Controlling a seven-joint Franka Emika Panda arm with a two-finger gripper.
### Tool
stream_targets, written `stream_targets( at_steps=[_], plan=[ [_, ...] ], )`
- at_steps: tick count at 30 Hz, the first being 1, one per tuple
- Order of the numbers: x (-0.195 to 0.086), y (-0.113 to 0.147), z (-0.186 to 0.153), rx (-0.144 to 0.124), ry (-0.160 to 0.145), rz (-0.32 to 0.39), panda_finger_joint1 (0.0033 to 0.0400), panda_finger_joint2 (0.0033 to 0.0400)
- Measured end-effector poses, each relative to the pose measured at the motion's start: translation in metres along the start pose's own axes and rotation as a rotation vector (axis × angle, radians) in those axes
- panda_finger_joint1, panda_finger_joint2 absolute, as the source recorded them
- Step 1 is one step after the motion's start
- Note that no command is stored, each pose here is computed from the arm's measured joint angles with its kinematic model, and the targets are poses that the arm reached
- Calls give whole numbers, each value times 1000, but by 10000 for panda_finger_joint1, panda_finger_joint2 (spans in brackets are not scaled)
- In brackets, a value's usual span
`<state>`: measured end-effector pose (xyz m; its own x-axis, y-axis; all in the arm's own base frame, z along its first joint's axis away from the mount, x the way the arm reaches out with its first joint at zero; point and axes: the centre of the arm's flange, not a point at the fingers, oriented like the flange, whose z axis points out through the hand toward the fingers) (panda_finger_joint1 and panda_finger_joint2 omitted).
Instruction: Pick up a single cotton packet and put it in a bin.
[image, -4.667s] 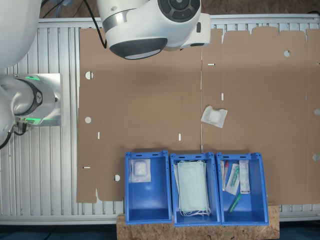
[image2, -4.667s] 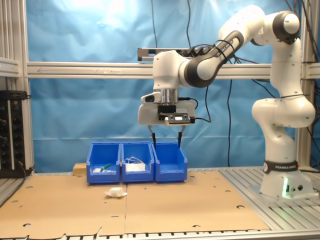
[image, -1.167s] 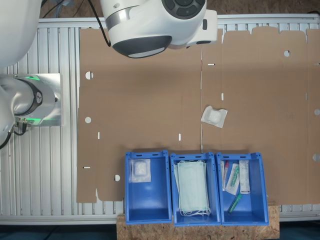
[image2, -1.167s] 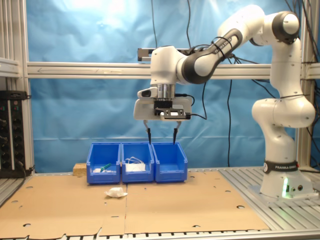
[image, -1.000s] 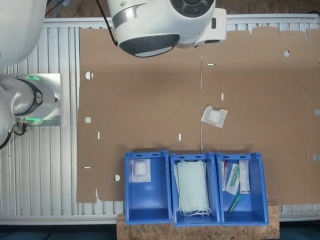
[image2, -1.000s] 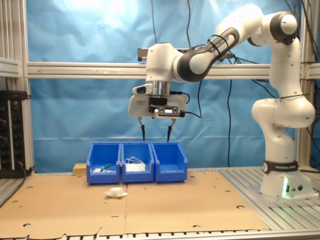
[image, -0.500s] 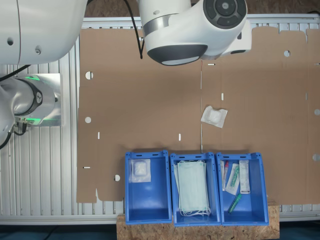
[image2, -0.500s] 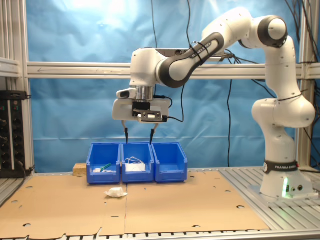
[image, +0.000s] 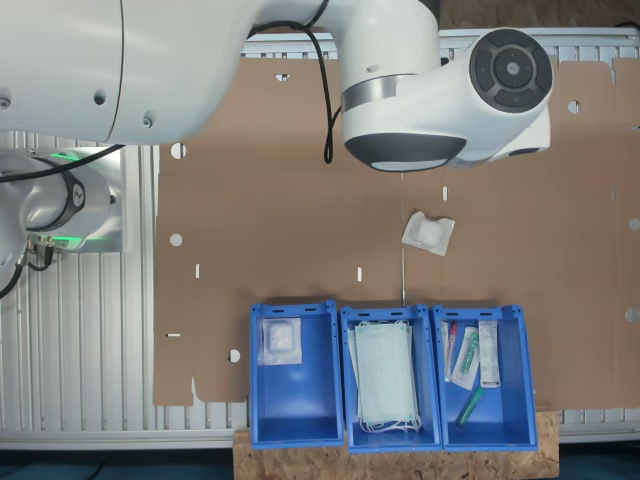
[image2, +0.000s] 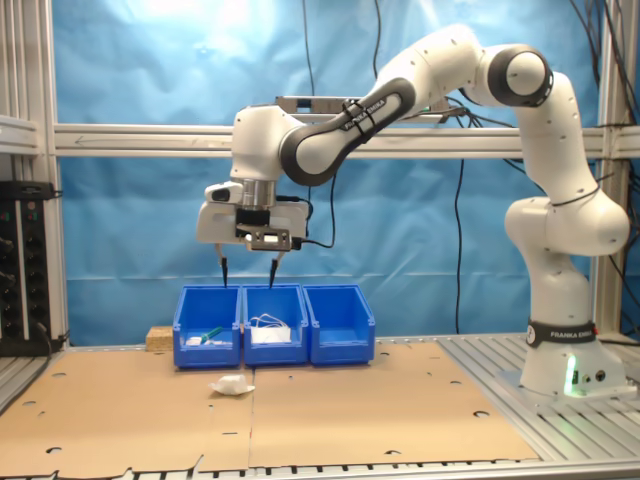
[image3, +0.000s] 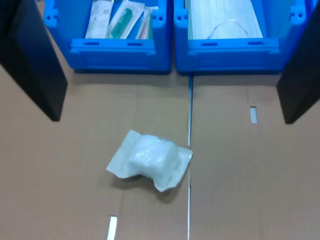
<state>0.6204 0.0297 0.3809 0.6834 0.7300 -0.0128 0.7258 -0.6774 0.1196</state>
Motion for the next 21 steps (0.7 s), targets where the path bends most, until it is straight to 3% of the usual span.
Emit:
stream_targets(
  at_steps=[6, 21],
  plan=[
    [-4, 24, 8, 0, -4, 7, 400, 400],
    [-16, 72, 66, 76, -9, 26, 400, 400]
  ],
)
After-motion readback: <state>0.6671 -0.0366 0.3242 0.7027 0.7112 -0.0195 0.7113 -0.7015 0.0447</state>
